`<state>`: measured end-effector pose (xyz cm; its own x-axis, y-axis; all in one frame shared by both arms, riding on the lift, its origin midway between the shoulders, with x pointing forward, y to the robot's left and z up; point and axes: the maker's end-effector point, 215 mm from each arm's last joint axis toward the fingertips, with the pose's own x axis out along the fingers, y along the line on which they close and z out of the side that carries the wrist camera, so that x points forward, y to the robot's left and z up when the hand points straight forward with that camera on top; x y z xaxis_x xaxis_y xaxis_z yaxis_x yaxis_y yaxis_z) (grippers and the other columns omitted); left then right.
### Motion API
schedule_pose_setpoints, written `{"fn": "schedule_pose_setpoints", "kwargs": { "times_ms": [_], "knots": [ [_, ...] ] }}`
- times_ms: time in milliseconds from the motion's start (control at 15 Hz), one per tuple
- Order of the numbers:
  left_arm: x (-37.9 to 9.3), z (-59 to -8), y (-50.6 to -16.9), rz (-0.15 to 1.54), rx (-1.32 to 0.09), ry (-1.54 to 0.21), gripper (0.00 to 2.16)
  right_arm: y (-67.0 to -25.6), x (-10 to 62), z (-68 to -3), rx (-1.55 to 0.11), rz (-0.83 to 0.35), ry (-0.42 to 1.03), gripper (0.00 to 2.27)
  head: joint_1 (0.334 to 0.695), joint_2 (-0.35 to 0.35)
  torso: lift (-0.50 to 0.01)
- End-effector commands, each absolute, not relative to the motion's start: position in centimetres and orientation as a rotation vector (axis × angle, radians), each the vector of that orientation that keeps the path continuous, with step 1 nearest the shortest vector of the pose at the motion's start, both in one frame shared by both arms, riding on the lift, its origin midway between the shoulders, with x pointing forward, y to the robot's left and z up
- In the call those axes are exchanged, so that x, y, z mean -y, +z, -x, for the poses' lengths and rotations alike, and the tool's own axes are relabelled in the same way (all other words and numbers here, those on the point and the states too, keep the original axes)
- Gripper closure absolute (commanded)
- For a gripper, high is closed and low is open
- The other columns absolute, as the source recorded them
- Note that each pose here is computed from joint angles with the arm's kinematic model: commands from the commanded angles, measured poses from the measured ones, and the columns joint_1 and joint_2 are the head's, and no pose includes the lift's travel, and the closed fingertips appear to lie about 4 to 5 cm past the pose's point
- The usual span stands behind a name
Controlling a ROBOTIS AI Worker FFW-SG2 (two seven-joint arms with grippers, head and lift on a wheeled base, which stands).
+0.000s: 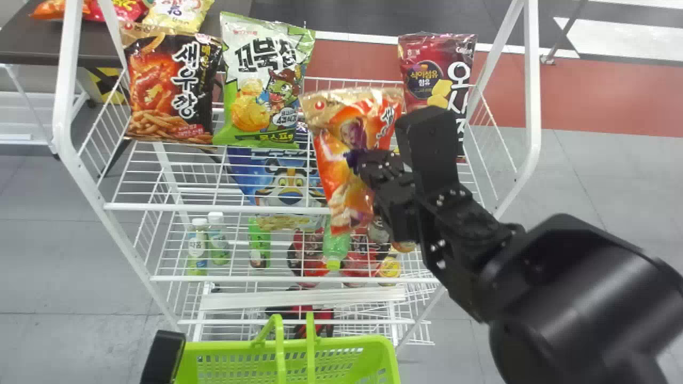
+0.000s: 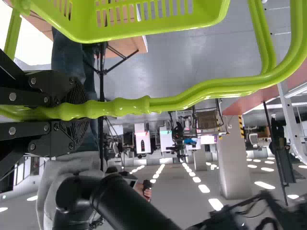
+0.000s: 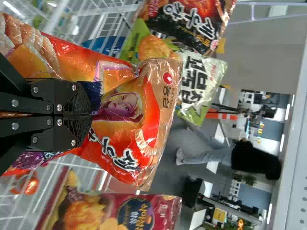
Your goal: Hold basket handle with left hand then pick Saewookkang with right hand and place into basket
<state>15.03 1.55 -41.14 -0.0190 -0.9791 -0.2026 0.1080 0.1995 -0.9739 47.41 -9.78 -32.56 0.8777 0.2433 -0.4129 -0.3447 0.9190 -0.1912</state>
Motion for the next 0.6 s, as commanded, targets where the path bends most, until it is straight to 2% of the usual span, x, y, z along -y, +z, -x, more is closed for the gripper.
{"fn": "schedule_pose_setpoints", "kwargs": {
  "times_ms": [0, 333, 400, 533],
  "knots": [
    [-1.5, -15.1, -41.3, 0.972, -1.247, -1.129, 2.13, -33.3, 11.6, -43.4, -0.478, 0.312, 0.308, 2.16, 0.695, -0.141, -0.017],
    [-1.5, -15.2, -41.3, 0.972, -1.245, -1.129, 2.13, -38.4, 15.4, -33.6, -0.765, 0.413, 0.309, 2.16, 0.695, -0.252, -0.017],
    [-1.5, -15.2, -41.3, 0.972, -1.247, -1.127, 2.13, -39.3, 16.0, -31.6, -0.818, 0.429, 0.316, 2.16, 0.695, -0.299, -0.017],
    [-1.4, -15.3, -41.4, 0.972, -1.246, -1.126, 2.13, -38.8, 15.3, -29.7, -0.831, 0.414, 0.358, 2.16, 0.695, -0.341, -0.017]
  ]
}}
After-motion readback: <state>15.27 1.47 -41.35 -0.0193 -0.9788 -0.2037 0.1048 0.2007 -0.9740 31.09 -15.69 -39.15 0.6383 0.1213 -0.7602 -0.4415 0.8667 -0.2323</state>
